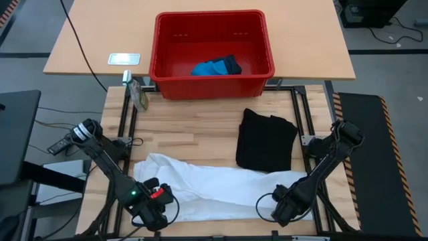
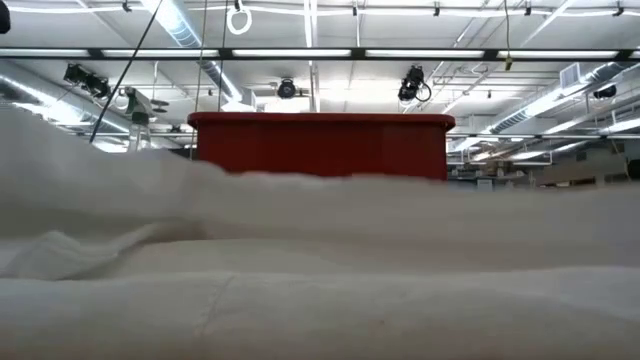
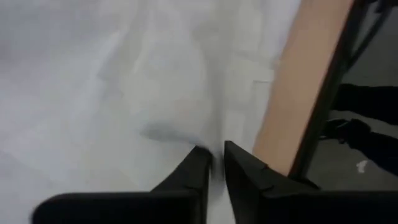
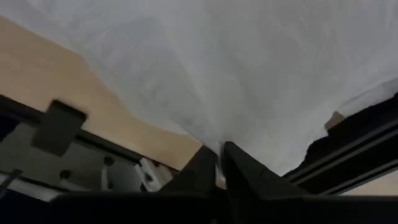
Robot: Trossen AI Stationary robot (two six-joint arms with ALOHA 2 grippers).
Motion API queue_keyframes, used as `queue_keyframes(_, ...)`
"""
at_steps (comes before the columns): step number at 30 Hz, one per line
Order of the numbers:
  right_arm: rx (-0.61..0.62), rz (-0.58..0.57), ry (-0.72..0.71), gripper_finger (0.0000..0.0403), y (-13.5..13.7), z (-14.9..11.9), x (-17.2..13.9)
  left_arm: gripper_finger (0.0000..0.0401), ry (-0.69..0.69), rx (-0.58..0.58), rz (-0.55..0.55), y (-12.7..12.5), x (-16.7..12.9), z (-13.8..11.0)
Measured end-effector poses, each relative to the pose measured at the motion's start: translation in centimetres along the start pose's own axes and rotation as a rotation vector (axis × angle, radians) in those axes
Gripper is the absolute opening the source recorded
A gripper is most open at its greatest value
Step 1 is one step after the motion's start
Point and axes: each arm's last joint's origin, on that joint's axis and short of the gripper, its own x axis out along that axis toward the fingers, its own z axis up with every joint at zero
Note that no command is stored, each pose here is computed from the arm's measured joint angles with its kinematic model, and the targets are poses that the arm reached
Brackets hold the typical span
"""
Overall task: Fold laundry
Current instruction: Fold the white polo shirt on the table
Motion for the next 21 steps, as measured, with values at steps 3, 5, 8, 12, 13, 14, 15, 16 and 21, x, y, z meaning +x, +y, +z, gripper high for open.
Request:
queue_keyframes(3,0.03,0.069,-0.036,0.0082,0.4,-0.4,-1.5,0.0085,0.005,0.0,-0.003,0.1,-0.3,-0.1)
queue_keyframes(5,0.048,0.162,-0.115,0.01,1.0,-0.5,-3.2,0.0105,0.017,-0.009,0.027,0.8,-1.0,-0.2)
queue_keyframes(8,0.082,0.322,-0.334,0.0118,2.1,0.3,-5.8,0.0127,0.03,-0.01,0.072,2.0,-2.0,0.1)
queue_keyframes(12,-0.06,0.475,-0.586,0.0124,4.1,3.0,-8.0,0.0137,0.033,-0.007,0.1,2.9,-2.7,0.6)
queue_keyframes(13,-0.115,0.484,-0.636,0.0124,4.8,4.1,-8.2,0.0137,0.029,0.01,0.101,2.9,-2.6,0.7)
queue_keyframes(14,-0.171,0.492,-0.683,0.0124,5.5,5.4,-8.3,0.0138,0.017,0.027,0.111,2.9,-2.5,0.7)
queue_keyframes(15,-0.226,0.511,-0.728,0.0125,6.3,6.7,-8.5,0.0138,-0.02,0.031,0.137,3.0,-2.4,0.8)
queue_keyframes(16,-0.281,0.546,-0.773,0.0126,7.2,8.1,-8.8,0.0139,-0.066,0.03,0.164,3.1,-2.4,1.0)
queue_keyframes(21,-0.464,0.855,-0.98,0.0133,11.6,15.8,-11.4,0.0144,-0.165,-0.027,0.174,4.1,-3.4,2.2)
